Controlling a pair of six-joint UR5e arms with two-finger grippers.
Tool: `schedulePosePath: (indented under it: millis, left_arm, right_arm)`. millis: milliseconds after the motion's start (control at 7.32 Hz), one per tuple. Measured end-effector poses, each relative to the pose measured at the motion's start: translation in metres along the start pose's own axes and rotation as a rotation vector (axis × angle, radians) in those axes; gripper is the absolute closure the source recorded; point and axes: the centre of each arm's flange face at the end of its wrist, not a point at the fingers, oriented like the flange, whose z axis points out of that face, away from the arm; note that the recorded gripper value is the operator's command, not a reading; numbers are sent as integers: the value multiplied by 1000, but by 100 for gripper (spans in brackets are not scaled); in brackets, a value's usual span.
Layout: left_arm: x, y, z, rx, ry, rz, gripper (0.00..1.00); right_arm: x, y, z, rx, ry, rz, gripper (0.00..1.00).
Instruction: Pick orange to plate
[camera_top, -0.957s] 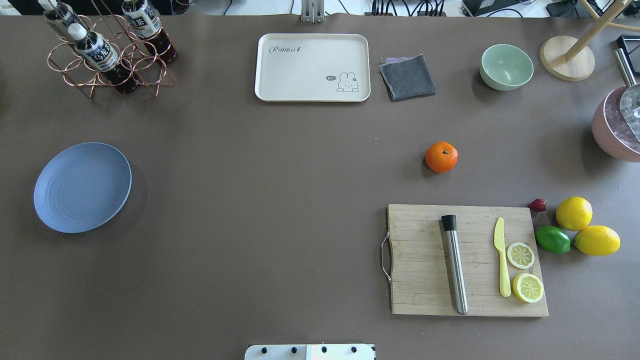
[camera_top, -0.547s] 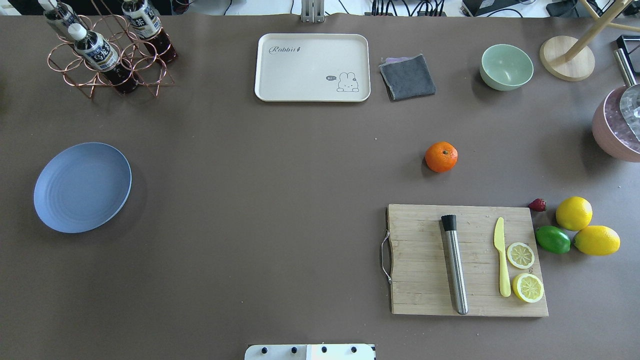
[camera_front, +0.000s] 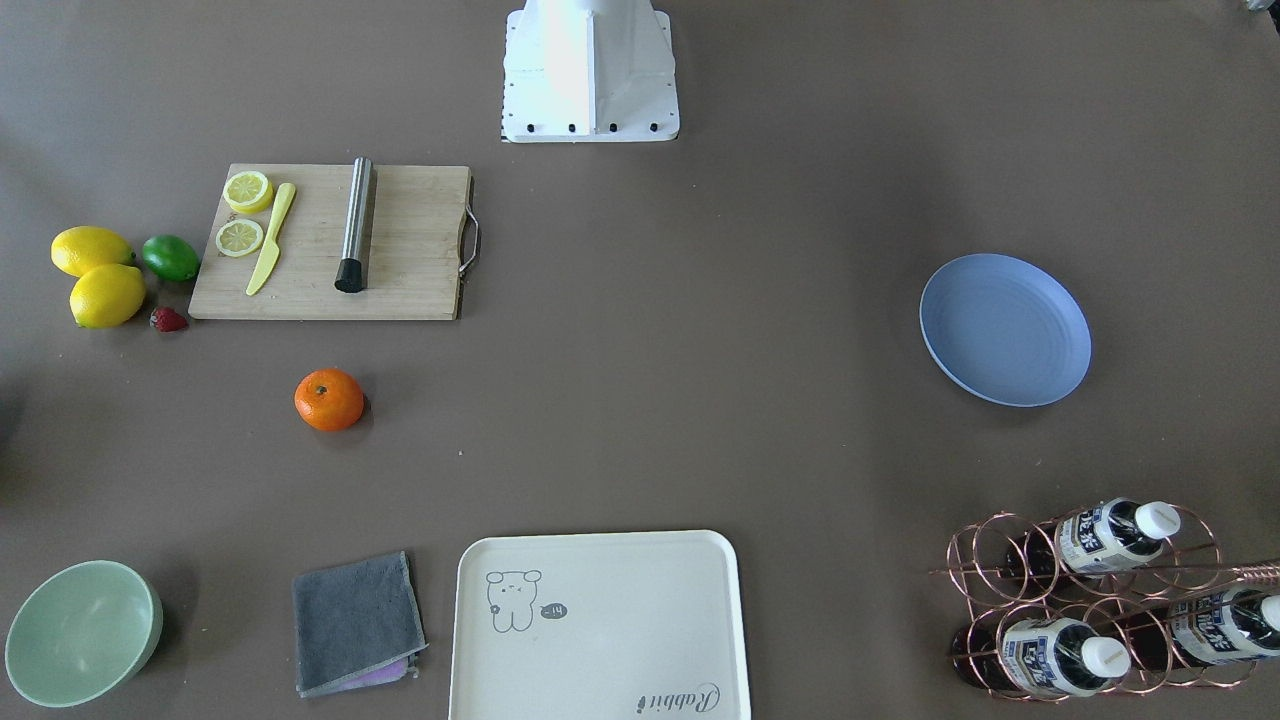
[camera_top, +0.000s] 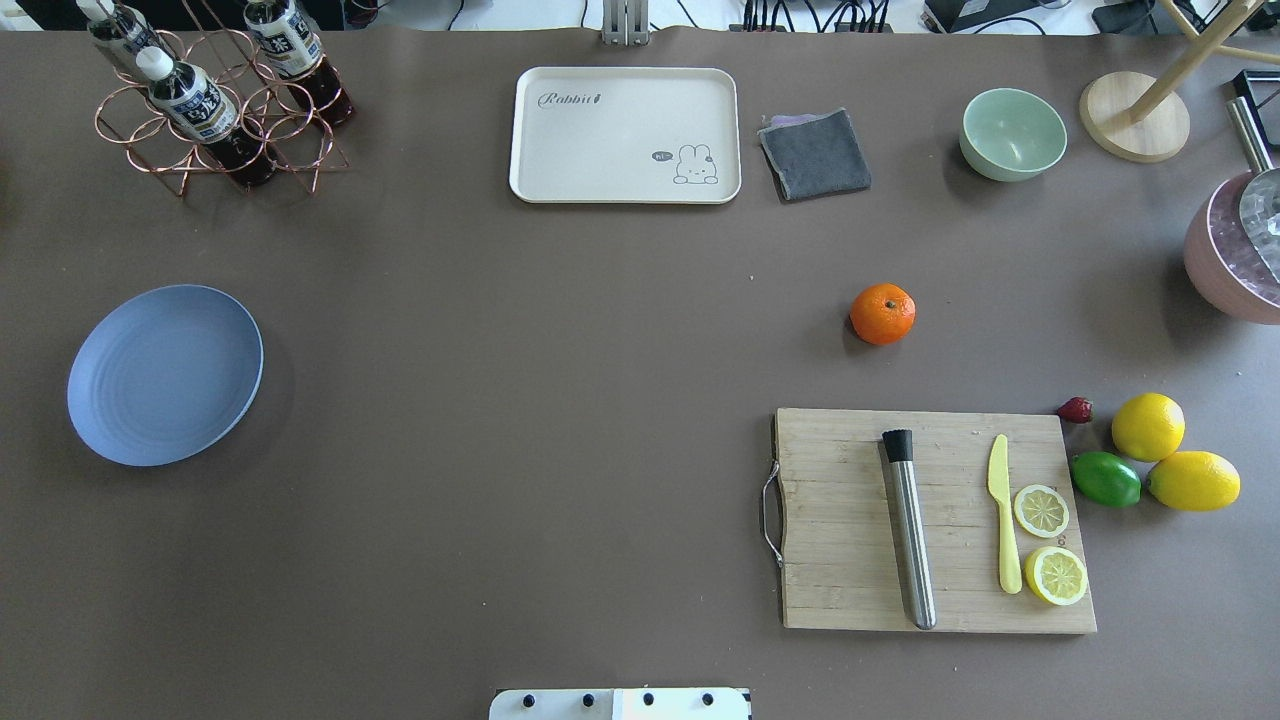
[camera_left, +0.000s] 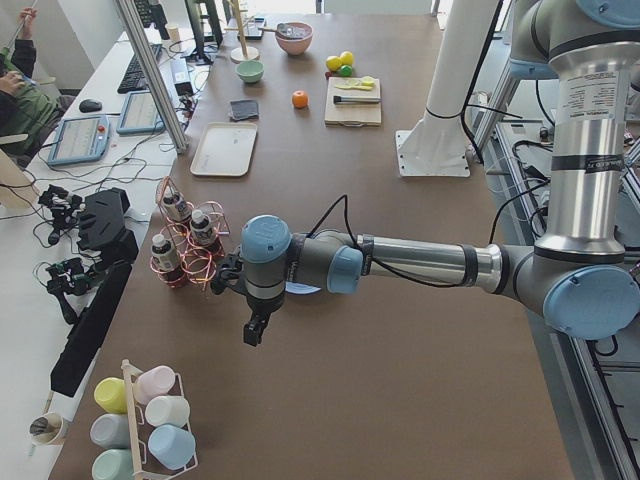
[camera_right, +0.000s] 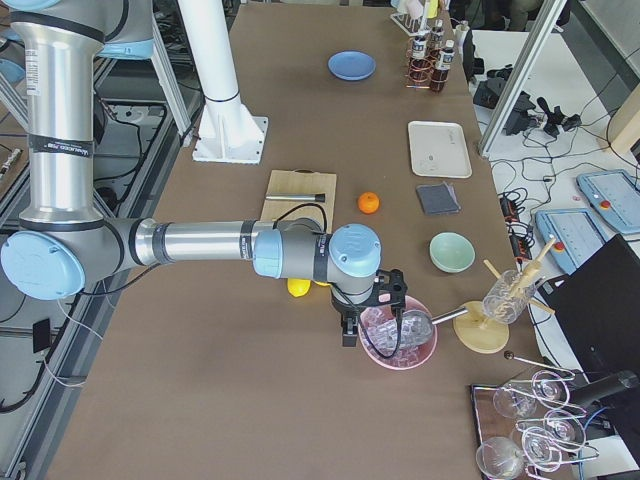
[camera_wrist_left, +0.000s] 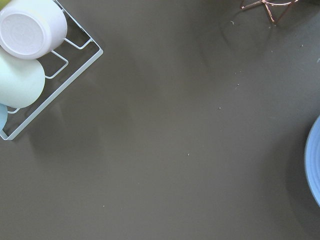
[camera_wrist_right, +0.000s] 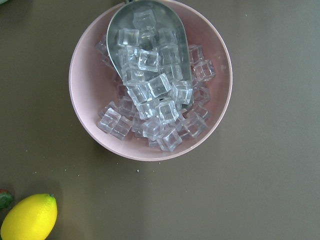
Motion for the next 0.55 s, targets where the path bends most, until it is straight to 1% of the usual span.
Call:
schedulePosePath:
  millis: [273,547]
  left_arm:
    - [1,0,0,1,4,-1,2]
    - [5,-1,0,7,51,-4,2]
  right_arm:
    - [0,0,0,0,0,0,0]
    - [0,0,0,-1,1,1,0]
